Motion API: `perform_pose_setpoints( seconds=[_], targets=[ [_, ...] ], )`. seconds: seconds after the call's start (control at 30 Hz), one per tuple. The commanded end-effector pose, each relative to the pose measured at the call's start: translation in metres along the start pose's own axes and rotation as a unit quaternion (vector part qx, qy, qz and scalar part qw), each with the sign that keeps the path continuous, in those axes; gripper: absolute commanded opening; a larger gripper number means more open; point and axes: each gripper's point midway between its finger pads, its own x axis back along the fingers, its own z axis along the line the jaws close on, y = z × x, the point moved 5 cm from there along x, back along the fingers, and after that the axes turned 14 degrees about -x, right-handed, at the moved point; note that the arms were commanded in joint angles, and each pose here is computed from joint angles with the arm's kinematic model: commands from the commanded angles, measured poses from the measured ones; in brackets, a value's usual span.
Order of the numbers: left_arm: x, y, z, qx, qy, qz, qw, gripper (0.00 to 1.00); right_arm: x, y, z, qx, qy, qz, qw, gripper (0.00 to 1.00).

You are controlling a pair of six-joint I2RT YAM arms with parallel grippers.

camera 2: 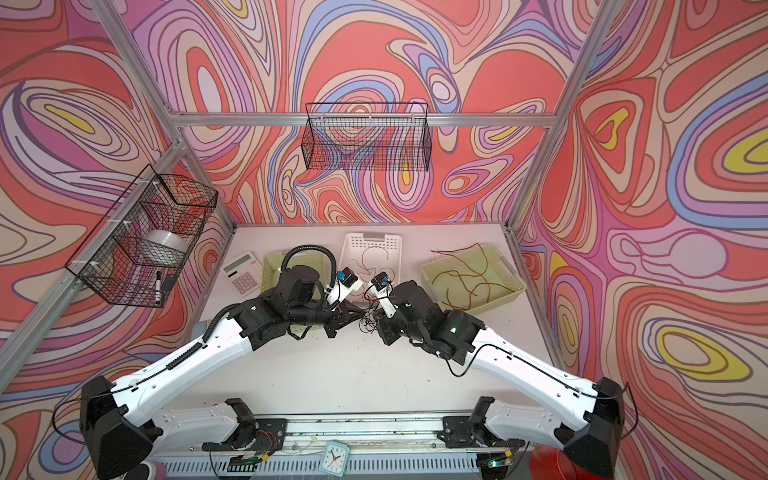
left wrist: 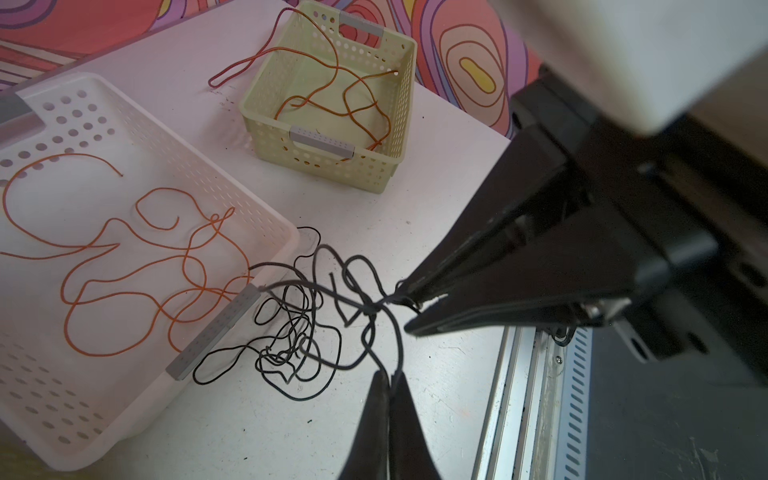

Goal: Untangle the cables

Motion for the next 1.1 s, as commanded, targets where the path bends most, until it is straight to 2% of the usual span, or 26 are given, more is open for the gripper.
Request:
perform_pose_setpoints(
  seconds=[0.0,0.13,0.23,0.37,0.47,0.57,0.67,0.7,0.73,0.8,0.83,0.87,0.9,0.93,1.07],
  targets=[
    [0.006,0.005,-0.002,-0.003,0.004,0.001,1.0,0.0,0.016,0.01,-0.009,-0.011,-0.031,-0.048,0.998,0.0],
    [0.01,-0.004,-0.001,-0.009,0.018,0.019,1.0,0.0,0.033,0.017,-0.015,-0.036,-0.041,-0.097,0.994,0.0],
    [0.015,-0.011,0.0,-0.016,0.035,0.03,0.999,0.0,0.043,0.012,-0.036,-0.066,-0.101,-0.118,0.986,0.0],
    [0.022,-0.019,0.001,-0.016,0.05,0.043,0.998,0.0,0.064,0.005,-0.078,-0.131,-0.207,-0.153,0.957,0.0],
    [0.027,-0.027,0.006,-0.005,0.064,0.056,0.996,0.0,0.08,0.001,-0.102,-0.176,-0.249,-0.17,0.937,0.0],
    [0.034,-0.036,0.012,0.011,0.076,0.064,0.995,0.0,0.095,-0.001,-0.122,-0.201,-0.292,-0.178,0.918,0.0],
    [0.04,-0.043,0.013,0.021,0.08,0.068,0.994,0.0,0.11,0.003,-0.13,-0.201,-0.313,-0.192,0.908,0.0],
    [0.04,-0.044,0.012,0.023,0.076,0.066,0.995,0.0,0.111,0.007,-0.128,-0.189,-0.304,-0.195,0.913,0.0],
    [0.041,-0.043,0.009,0.023,0.066,0.06,0.996,0.0,0.107,0.012,-0.119,-0.164,-0.271,-0.19,0.929,0.0],
    [0.04,-0.039,0.005,0.028,0.049,0.047,0.997,0.0,0.09,0.019,-0.095,-0.115,-0.178,-0.166,0.963,0.0],
    [0.04,-0.036,0.004,0.03,0.043,0.039,0.998,0.0,0.08,0.019,-0.082,-0.098,-0.127,-0.149,0.976,0.0],
    [0.039,-0.033,0.003,0.031,0.037,0.033,0.998,0.0,0.069,0.018,-0.073,-0.088,-0.088,-0.132,0.983,0.04],
    [0.04,-0.03,0.002,0.03,0.035,0.028,0.999,0.0,0.06,0.016,-0.065,-0.085,-0.056,-0.119,0.988,0.1],
    [0.041,-0.025,0.002,0.03,0.035,0.021,0.999,0.0,0.049,0.013,-0.056,-0.081,-0.015,-0.103,0.991,0.2],
    [0.044,-0.008,0.0,0.015,0.035,0.002,0.999,0.0,0.016,0.0,-0.026,-0.073,0.09,-0.082,0.99,0.45]
  ],
)
